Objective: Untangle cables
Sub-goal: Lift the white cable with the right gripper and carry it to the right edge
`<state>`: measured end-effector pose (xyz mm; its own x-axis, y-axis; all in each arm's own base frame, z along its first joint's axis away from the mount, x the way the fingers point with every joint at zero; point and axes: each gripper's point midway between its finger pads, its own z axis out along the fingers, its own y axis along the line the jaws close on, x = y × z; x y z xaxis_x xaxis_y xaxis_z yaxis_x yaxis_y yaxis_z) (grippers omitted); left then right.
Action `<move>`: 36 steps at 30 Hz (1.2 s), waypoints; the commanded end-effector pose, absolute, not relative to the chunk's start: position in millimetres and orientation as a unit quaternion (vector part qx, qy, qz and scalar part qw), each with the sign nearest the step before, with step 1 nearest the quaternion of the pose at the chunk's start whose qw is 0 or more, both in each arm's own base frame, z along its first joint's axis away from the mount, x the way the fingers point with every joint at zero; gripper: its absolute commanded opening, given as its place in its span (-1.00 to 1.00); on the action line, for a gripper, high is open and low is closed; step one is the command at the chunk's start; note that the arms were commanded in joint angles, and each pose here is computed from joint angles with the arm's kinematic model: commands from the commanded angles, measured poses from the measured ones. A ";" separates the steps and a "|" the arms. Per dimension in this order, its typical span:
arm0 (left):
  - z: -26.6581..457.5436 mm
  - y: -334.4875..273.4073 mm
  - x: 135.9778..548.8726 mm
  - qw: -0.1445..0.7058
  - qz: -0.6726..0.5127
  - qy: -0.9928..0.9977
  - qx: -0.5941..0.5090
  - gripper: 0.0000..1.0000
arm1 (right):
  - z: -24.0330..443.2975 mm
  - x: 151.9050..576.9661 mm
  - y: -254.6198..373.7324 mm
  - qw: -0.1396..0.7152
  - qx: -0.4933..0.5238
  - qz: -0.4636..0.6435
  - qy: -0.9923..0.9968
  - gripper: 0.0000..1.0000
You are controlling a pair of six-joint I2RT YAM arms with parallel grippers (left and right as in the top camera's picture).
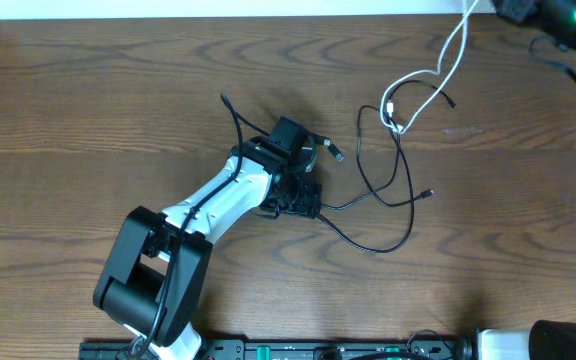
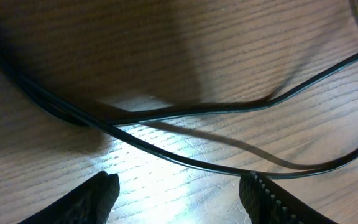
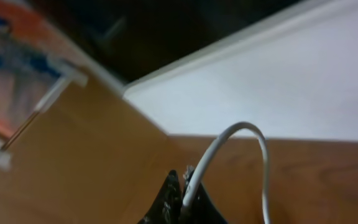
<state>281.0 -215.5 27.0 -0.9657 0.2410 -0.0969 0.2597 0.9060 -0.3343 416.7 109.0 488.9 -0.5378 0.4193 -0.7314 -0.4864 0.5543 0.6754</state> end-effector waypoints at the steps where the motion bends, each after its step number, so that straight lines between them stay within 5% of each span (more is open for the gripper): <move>1: 21.0 -212.9 276.9 0.018 -0.167 0.977 0.132 0.35 | 469.7 399.9 141.1 0.450 -0.097 0.466 0.756 -0.98; 7: 20.9 -212.4 276.0 0.016 -0.167 0.977 0.131 0.35 | 339.6 402.6 145.3 0.342 -0.063 0.249 0.904 -0.98; 12: 20.9 -212.4 276.1 0.016 -0.167 0.977 0.132 0.35 | 298.6 386.8 181.7 0.257 -0.103 0.263 0.924 -0.98; 17: 20.9 -212.4 276.1 0.016 -0.167 0.977 0.132 0.35 | 342.0 375.9 215.5 0.295 -0.189 0.367 0.862 -0.98; 20: 20.9 -212.4 276.0 0.016 -0.167 0.977 0.132 0.36 | 404.1 388.3 200.8 0.403 -0.201 0.385 0.806 -0.98; 24: 20.9 -212.4 276.2 0.016 -0.166 0.977 0.132 0.35 | 514.1 393.5 148.0 0.582 -0.161 0.362 0.710 -0.98; 27: 20.9 -212.4 276.2 0.016 -0.166 0.977 0.132 0.35 | 553.5 398.8 89.6 0.659 -0.059 0.306 0.684 -0.98; 30: 20.9 -212.4 276.2 0.016 -0.166 0.977 0.132 0.35 | 543.9 408.5 58.6 0.663 -0.005 0.262 0.701 -0.98; 36: 20.9 -212.4 276.0 0.016 -0.167 0.977 0.132 0.35 | 447.7 437.4 -18.3 0.571 0.161 0.110 0.797 -0.98</move>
